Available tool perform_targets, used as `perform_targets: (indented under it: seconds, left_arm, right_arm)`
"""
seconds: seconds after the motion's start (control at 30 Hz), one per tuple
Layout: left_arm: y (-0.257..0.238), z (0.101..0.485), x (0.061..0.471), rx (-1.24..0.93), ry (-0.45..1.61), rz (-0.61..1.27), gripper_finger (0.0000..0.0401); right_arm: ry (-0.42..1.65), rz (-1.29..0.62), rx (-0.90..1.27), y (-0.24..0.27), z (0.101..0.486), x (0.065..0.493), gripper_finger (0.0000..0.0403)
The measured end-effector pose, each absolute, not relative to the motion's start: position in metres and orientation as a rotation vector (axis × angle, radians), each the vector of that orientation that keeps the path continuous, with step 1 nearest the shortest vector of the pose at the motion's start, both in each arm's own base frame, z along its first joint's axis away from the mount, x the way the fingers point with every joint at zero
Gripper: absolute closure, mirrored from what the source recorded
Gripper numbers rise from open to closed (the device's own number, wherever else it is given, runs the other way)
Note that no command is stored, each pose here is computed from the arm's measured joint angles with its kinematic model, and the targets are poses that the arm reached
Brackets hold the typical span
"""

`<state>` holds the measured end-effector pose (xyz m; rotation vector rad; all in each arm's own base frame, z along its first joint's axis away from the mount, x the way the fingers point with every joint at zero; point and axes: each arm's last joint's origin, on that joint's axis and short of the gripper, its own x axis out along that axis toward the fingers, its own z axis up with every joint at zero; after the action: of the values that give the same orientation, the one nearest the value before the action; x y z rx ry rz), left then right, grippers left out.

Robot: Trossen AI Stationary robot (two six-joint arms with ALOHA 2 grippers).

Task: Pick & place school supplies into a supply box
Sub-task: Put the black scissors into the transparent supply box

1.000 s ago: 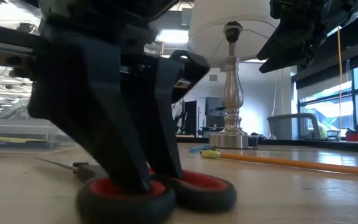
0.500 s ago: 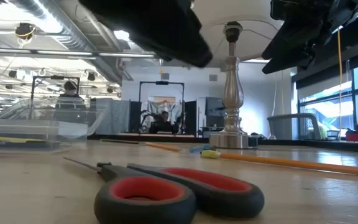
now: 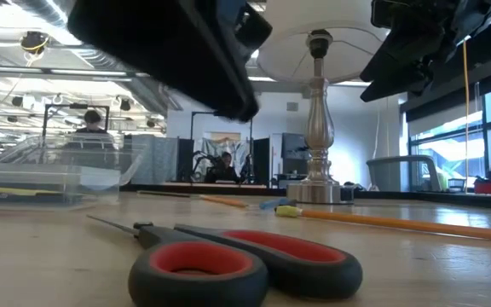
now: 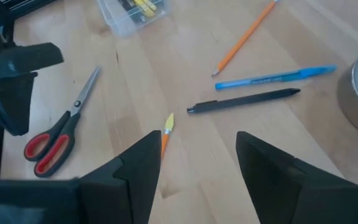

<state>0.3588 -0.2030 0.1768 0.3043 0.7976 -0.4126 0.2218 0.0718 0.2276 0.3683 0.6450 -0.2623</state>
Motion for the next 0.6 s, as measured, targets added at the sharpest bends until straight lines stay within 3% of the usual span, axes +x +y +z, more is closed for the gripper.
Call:
perform_targets:
  seconds: [0.37,0.6]
  left_arm:
    - [-0.206,0.178,0.358,0.309,0.787,-0.495,0.0274]
    - [-0.205,0.156,0.365,0.306,0.822,-0.546,0.0263]
  right_arm:
    - [0.682,-0.276,0.349,0.071,0.225,0.219,0.0192]
    - [0.685,-0.278,0.352,0.071,0.224,0.219,0.0192]
